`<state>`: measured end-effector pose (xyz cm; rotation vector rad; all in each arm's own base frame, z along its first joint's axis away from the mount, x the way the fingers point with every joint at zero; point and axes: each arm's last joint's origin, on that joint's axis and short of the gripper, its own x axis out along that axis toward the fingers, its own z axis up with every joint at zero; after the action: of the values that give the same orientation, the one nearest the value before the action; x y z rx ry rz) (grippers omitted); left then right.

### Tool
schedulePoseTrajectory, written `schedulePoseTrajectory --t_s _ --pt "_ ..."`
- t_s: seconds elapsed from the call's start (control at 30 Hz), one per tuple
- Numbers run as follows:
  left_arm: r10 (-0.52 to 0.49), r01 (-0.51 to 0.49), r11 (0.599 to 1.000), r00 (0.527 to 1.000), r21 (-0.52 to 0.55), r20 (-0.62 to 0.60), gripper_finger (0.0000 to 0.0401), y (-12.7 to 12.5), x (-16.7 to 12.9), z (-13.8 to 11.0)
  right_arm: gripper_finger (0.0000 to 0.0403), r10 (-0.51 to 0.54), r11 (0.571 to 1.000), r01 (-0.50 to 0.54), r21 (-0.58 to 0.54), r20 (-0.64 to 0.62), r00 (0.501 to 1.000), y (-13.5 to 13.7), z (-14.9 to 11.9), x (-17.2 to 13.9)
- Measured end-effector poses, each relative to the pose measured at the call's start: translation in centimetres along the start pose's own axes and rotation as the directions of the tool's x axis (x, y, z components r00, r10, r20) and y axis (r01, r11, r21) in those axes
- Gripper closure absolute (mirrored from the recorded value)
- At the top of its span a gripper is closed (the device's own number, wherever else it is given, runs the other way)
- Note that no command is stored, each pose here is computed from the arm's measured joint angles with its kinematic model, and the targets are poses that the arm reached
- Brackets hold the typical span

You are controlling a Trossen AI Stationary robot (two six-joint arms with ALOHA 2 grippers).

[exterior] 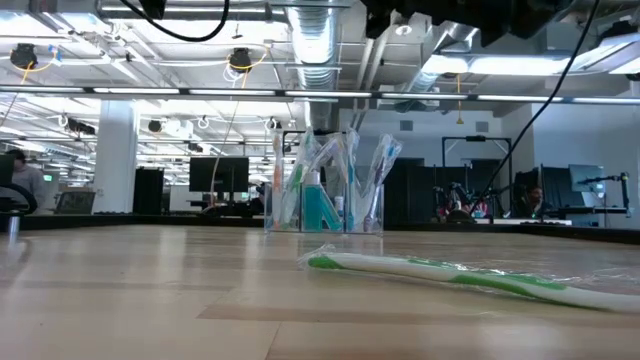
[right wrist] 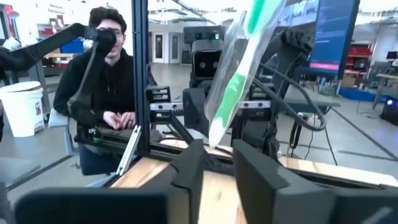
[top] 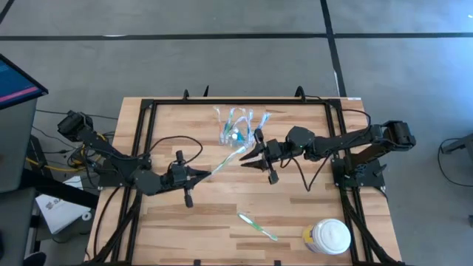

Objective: Pick & Place toothbrushing station
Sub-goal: Put the bottom green toothbrush into the transparent organizer

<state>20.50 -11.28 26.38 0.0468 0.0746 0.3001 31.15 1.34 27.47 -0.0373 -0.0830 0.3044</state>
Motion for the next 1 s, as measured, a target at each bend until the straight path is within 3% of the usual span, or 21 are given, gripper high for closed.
schedulePoseTrajectory --t_s 0.23,0.47,0.67,1.0 --pt "-0.001 0.001 1.0 1.0 0.004 0.014 0.0401 0.0 0.0 0.2 0.026 -0.018 1.0 0.019 -0.013 0.068 0.998 -0.5 0.7 -0.2" --pt "-0.005 0.005 1.0 1.0 -0.007 0.021 0.0401 0.5 0.6 0.3 0.0226 -0.021 0.999 0.025 -0.023 0.138 0.99 -0.6 1.4 -0.3" --pt "-0.022 0.022 1.0 0.999 -0.02 0.028 0.0401 1.0 2.0 0.1 0.0221 -0.053 0.998 0.057 -0.021 0.145 0.988 -0.7 1.4 -0.3" --pt "-0.009 0.01 1.0 0.999 -0.026 0.038 0.0401 1.2 3.9 -0.7 0.0247 -0.076 0.996 0.082 -0.029 0.168 0.983 -1.5 1.6 -0.6"
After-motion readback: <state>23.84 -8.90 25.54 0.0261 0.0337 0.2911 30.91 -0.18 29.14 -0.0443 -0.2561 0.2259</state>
